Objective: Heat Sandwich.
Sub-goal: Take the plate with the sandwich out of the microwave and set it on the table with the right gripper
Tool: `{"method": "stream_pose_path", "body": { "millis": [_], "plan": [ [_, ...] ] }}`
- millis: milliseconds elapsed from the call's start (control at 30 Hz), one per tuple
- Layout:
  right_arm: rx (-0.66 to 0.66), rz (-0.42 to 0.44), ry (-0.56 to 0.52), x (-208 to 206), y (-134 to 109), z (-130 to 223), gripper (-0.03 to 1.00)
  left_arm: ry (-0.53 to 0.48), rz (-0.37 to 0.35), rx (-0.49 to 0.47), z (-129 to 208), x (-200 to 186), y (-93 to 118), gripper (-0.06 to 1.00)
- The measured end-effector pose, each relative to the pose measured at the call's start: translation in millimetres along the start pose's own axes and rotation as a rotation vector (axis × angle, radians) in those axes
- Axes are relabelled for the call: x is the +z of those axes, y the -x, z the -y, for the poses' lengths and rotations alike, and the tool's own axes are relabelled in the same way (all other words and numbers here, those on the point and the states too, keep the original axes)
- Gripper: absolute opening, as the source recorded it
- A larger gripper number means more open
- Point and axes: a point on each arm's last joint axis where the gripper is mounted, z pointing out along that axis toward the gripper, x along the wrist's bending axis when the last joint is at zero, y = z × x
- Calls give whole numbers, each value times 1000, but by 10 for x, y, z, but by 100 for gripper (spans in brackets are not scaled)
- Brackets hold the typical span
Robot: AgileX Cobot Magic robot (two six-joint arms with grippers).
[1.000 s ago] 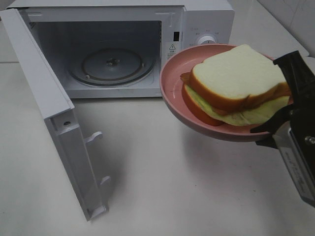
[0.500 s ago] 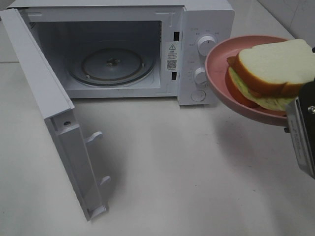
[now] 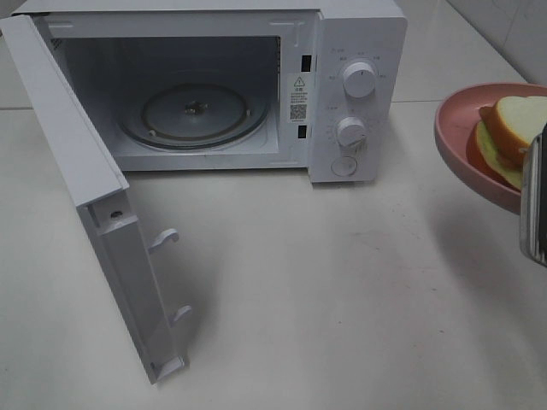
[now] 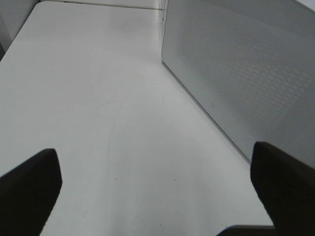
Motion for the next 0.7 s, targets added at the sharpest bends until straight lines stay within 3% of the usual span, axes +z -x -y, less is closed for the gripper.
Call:
{"method": "stream_pose_path", "body": {
  "millis": [400, 700],
  "plan": [
    [180, 11, -135, -6, -1, 122, 12, 0, 0, 0, 0, 0, 0, 98],
    [351, 47, -311, 109, 20, 177, 12, 0, 0, 0, 0, 0, 0, 98]
  ]
}}
